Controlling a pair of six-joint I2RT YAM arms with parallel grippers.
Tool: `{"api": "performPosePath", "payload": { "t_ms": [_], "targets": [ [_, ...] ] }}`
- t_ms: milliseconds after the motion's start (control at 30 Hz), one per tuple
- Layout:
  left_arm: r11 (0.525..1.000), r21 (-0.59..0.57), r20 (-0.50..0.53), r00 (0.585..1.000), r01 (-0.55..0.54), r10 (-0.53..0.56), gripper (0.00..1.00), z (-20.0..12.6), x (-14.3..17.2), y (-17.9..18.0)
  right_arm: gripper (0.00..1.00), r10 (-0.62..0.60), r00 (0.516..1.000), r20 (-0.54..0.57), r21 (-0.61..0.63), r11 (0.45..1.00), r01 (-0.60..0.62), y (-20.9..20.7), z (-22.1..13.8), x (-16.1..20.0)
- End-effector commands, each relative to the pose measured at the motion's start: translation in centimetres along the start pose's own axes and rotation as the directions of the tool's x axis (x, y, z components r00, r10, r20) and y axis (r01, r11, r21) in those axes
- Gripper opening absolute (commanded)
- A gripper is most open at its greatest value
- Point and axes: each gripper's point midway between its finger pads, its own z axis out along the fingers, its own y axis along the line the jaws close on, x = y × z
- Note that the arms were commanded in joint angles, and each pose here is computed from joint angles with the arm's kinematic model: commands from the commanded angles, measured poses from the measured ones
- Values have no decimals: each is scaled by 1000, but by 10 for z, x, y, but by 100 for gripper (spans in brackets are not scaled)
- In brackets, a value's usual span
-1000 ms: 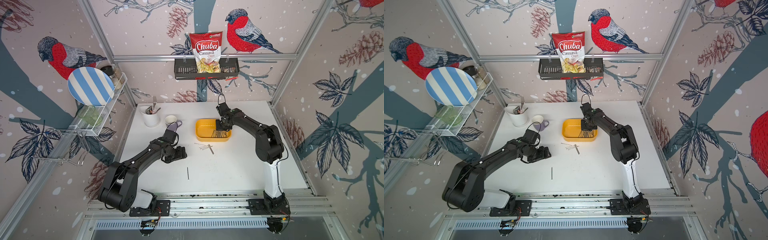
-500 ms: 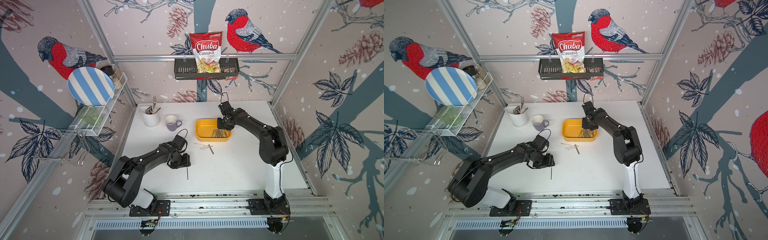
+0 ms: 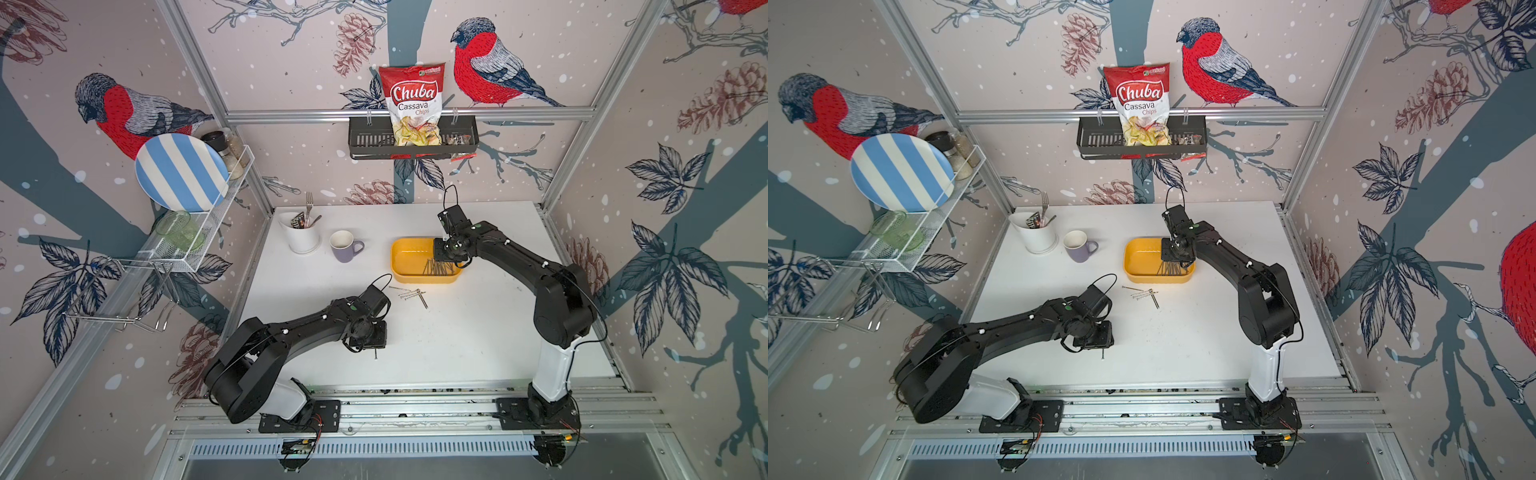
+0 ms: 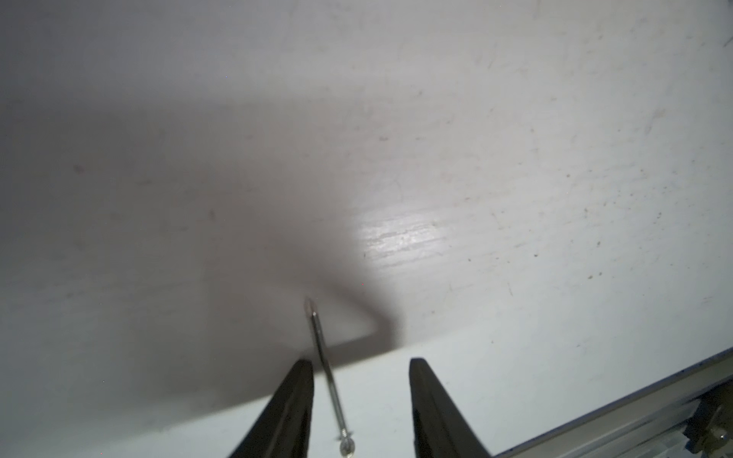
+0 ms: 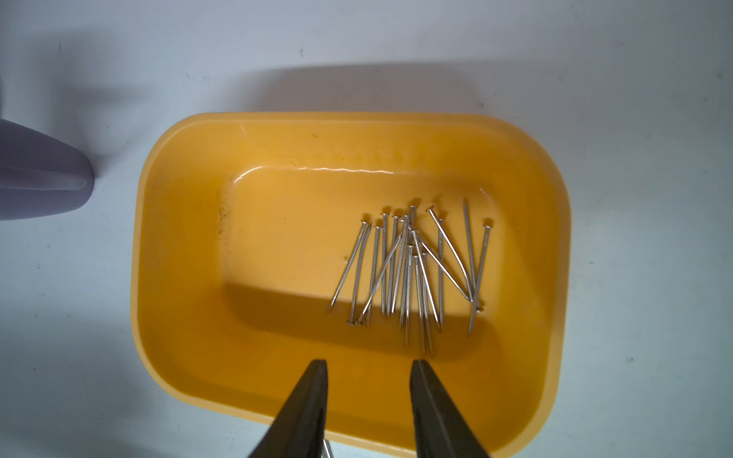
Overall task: Put the nails on the desktop into the storage box
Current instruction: Place the nail in the storage box, then pick up the nail from the center of the board.
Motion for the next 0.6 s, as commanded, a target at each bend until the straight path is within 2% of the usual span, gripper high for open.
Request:
{"api": "performPosePath", "payload": {
  "t_ms": [0, 300, 567],
  "targets": [
    [993, -109, -114, 992, 38, -50, 39, 3, 38, 22, 39, 1, 1000, 24, -24, 1000, -1, 5, -4, 1],
    [971, -236, -149, 986, 41, -78, 33, 5, 59, 44, 39, 6, 1000, 18, -56, 998, -5, 4, -2, 16],
    [904, -425, -203, 978, -35, -57, 31, 4, 70, 67, 39, -5, 1000, 19, -73, 997, 6, 7, -1, 16]
  ]
}}
